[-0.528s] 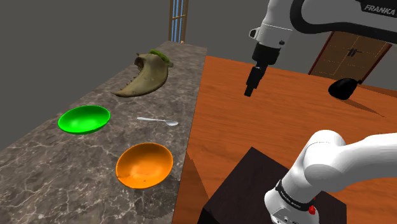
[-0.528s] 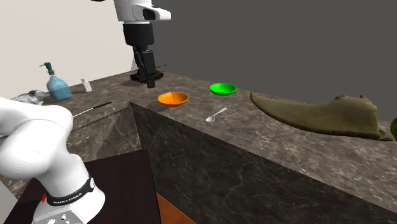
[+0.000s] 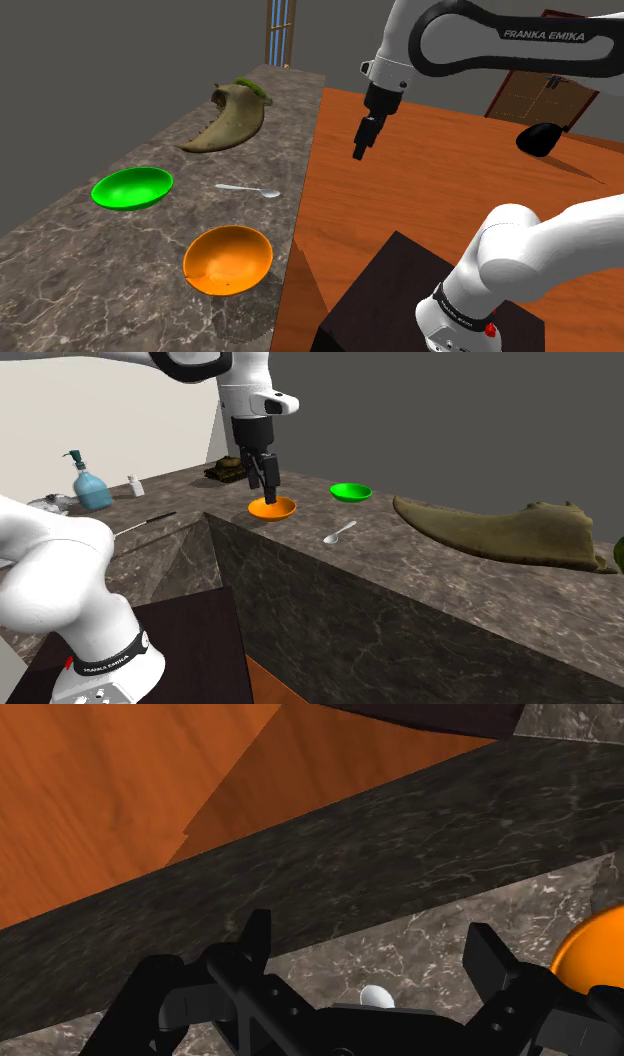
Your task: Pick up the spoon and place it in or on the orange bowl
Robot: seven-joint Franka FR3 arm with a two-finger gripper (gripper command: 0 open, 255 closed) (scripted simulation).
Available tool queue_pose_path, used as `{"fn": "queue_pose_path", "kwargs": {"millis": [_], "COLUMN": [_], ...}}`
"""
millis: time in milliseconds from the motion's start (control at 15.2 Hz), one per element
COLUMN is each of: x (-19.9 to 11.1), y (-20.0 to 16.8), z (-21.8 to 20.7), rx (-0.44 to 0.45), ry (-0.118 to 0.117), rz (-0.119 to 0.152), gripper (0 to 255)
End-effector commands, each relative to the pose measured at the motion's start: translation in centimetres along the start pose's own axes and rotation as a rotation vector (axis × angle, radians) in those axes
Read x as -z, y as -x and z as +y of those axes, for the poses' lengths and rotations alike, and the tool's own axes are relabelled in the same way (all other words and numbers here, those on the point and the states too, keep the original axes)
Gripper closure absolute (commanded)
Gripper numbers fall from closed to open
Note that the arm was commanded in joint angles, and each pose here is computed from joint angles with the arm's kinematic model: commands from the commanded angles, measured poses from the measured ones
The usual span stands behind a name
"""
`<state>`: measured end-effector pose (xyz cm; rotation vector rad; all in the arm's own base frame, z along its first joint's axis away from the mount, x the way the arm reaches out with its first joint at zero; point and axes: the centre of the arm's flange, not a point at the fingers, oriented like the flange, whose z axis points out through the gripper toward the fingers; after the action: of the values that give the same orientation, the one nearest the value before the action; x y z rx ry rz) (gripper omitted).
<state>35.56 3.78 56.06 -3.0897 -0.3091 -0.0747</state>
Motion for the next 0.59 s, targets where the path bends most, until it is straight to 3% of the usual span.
{"fn": "queue_pose_path", "kwargs": {"millis": [0,528], "x": [-1.8,-7.9], "y": [-2.0,-9.8], "z": [-0.2,-1.3], "rx": [0.015,0.073], "ry": [-0.009,-0.044], "rz": [0.014,0.060], "gripper": [0,0]}}
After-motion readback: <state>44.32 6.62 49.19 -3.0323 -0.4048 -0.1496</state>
